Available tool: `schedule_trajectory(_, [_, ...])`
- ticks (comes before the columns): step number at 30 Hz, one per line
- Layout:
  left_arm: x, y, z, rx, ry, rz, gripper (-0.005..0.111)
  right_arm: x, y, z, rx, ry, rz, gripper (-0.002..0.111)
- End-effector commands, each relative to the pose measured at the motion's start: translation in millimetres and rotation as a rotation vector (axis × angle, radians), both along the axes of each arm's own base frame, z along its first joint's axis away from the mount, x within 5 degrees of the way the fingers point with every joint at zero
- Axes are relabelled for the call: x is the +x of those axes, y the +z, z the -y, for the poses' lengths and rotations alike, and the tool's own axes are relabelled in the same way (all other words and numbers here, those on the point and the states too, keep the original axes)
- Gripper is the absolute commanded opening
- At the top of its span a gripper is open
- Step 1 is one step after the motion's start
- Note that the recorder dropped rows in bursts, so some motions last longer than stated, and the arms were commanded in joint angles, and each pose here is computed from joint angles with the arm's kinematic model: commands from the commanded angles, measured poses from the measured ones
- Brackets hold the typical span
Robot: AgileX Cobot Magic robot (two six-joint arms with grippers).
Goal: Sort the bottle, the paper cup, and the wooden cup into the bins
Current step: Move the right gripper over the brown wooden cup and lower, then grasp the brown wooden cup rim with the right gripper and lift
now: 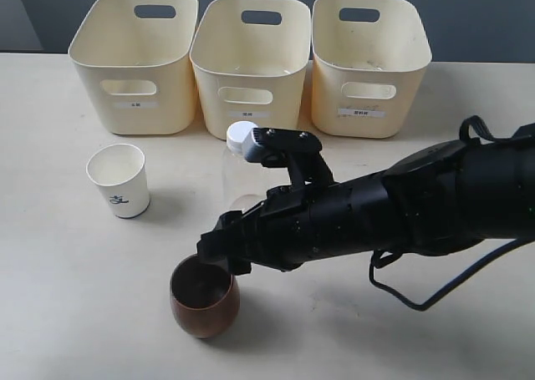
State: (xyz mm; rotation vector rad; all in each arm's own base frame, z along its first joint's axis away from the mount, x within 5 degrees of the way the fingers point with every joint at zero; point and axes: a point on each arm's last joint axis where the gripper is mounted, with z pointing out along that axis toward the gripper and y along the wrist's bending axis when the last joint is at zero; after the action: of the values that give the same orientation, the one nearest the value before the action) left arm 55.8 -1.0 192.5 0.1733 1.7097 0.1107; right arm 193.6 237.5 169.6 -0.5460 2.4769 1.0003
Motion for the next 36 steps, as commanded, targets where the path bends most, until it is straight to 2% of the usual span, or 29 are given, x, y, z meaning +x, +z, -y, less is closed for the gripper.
schedule_trajectory(1, [-0.2, 0.2, 0.0, 0.005, -0.003, 0.008, 0.0, 2.2, 1.2, -0.5, 0.002, -0.017, 0.002, 0.061])
schedule_trajectory(7, [-0.2, 0.2, 0.0, 0.005, -0.003, 0.008, 0.0, 2.5, -2.1, -0.8, -0.005, -0.021, -0.01, 0.061])
schedule_trajectory(13, [-0.2, 0.2, 0.0, 0.005, -0.003, 0.008, 0.0, 3.7, -24.4, -2.9, -0.046, -0.035, -0.083, 0.061])
schedule_trajectory(24, [-0.2, 0.2, 0.0, 0.005, -0.003, 0.008, 0.0, 5.0, -26.4, -4.2, -0.046, -0.046, -0.097, 0.061])
schedule_trajectory(32, [-0.2, 0.5, 0.1, 0.005, -0.003, 0.011, 0.0, 5.1, -48.8, -5.0, -0.091, -0.058, -0.165, 0.061])
schedule_trajectory(33, [-0.2, 0.5, 0.1, 0.005, -0.003, 0.011, 0.0, 4.8, -49.2, -5.2, -0.09, -0.055, -0.168, 0.06])
schedule_trajectory(36, [-0.2, 0.5, 0.1, 0.005, -0.003, 0.011, 0.0, 4.3, -48.9, -5.7, -0.084, -0.05, -0.172, 0.038])
